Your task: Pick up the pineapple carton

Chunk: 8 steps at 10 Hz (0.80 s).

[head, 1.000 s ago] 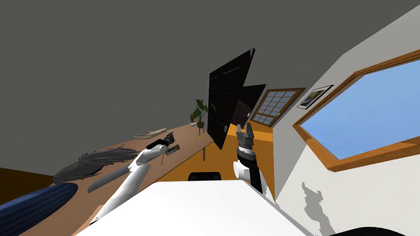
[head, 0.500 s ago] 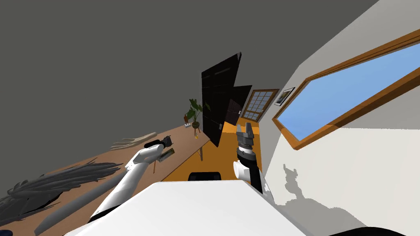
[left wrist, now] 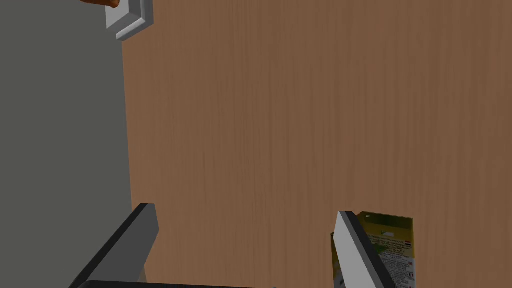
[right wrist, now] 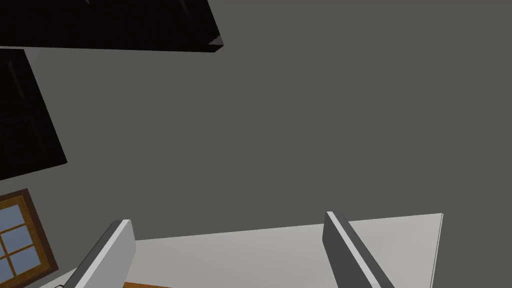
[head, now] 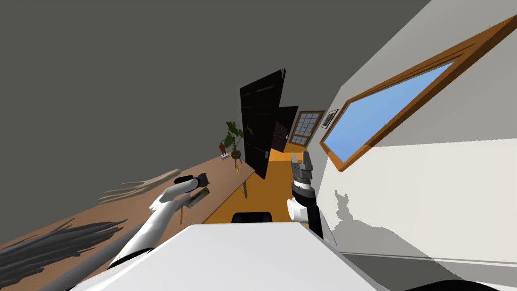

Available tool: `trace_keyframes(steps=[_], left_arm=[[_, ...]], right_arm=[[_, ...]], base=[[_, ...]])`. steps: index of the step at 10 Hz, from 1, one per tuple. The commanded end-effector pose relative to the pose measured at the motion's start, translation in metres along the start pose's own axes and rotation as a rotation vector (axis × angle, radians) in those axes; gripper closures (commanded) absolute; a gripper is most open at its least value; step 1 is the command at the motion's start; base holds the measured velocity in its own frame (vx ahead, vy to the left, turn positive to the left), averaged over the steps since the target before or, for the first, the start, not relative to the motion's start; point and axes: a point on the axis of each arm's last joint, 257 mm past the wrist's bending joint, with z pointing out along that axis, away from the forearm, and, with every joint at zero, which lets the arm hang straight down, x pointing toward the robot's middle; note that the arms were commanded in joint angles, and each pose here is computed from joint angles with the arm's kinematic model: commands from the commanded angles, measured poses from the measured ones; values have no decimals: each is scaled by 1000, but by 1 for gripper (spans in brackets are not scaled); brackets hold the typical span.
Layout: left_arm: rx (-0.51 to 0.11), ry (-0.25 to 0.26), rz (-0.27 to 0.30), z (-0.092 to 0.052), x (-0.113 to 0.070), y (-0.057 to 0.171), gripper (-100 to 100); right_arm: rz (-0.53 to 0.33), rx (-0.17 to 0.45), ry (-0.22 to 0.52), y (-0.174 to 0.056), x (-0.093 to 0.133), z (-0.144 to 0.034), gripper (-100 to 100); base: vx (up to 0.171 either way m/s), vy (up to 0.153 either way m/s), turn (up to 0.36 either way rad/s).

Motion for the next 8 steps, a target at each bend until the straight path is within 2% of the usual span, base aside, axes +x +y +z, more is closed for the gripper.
trace_keyframes(steps=[1,2,3,4,5,7,8], left_arm=[[-60,-36,-61,2,-22,12,-100],[-84,-42,-63,2,-23,18,-100],[-121,-67,-111,2,-38,26,-100],[-145,-75,-115,3,-42,34,-100],[-189,-102,-164,2,-57,44,-100],[-203,-108,-167,2,-59,49,-100],[-253,-139,-217,-1,-75,62,-100]], right_arm=[[0,0,0,0,0,0,0],[0,0,0,0,0,0,0],[0,0,0,0,0,0,0],[0,0,0,0,0,0,0],[0,0,0,0,0,0,0],[0,0,0,0,0,0,0],[0,0,0,0,0,0,0]], base=[[-28,33,-252],[-26,36,-165],[-29,43,-287],[-25,41,-136],[-29,33,-270],[-20,24,-59],[-18,18,-225]])
